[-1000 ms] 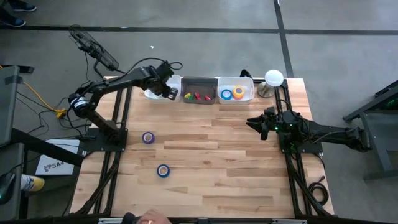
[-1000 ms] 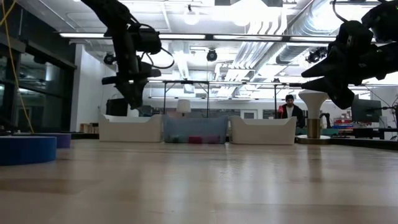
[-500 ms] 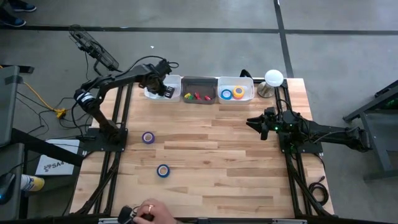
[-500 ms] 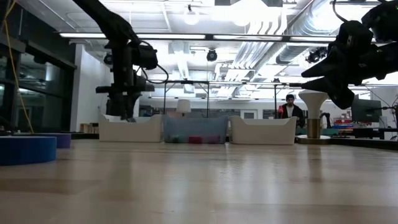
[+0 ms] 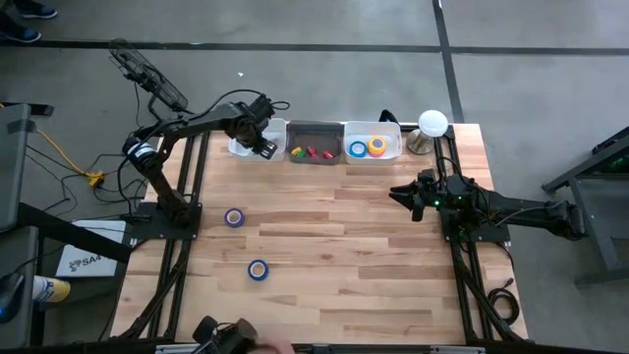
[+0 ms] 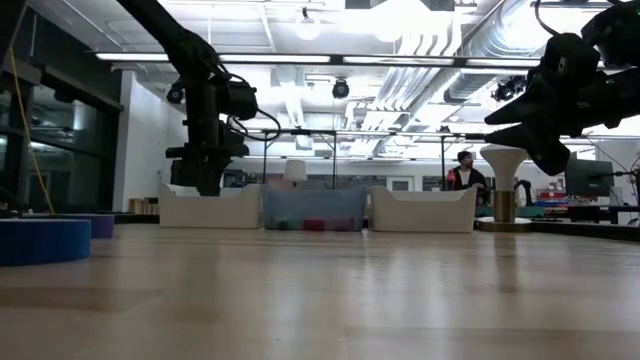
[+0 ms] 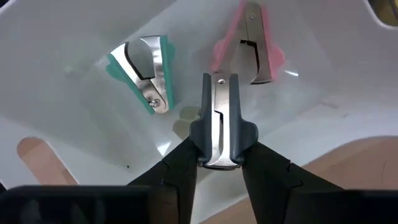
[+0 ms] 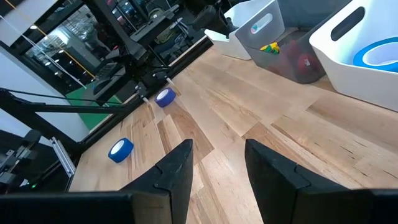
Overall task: Pick and place Stapler, Stapler remover, tape
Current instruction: Put the black staple remover into the left white bin, then put the violet tape into the right white bin
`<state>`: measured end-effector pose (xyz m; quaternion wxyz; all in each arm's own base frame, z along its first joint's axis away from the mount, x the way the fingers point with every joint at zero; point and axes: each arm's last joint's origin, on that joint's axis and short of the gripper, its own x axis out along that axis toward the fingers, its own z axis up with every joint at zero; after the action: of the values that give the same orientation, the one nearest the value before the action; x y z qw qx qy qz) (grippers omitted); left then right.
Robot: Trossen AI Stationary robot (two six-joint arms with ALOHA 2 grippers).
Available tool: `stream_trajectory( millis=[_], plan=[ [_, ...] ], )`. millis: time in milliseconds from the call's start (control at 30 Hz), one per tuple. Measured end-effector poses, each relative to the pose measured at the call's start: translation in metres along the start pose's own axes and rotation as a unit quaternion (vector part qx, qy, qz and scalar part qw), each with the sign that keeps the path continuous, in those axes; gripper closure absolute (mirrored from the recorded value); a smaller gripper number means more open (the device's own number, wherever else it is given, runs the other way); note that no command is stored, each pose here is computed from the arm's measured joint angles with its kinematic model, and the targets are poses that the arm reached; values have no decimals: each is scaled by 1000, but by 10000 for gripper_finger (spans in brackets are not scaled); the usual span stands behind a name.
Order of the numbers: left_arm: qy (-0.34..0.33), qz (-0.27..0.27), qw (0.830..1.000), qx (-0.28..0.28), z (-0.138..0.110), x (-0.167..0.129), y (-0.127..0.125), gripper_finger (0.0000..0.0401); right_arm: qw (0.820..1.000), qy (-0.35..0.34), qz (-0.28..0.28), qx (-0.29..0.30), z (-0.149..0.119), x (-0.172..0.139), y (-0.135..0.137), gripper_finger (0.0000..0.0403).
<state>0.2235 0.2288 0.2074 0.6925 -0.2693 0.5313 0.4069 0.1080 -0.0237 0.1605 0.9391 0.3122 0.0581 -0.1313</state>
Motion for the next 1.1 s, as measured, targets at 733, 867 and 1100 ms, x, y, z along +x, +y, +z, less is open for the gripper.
stream_trajectory(
  millis=[733,867,1100],
  plan=[
    [-21,0,992,127,4,0,-1,151,1000,0,0,0,0,0,0,265],
    [-17,0,991,129,3,0,-1,130,1000,0,0,0,0,0,0,265],
    [-6,-20,994,110,-1,-17,1,122,1000,0,0,0,0,0,0,265]
  ],
)
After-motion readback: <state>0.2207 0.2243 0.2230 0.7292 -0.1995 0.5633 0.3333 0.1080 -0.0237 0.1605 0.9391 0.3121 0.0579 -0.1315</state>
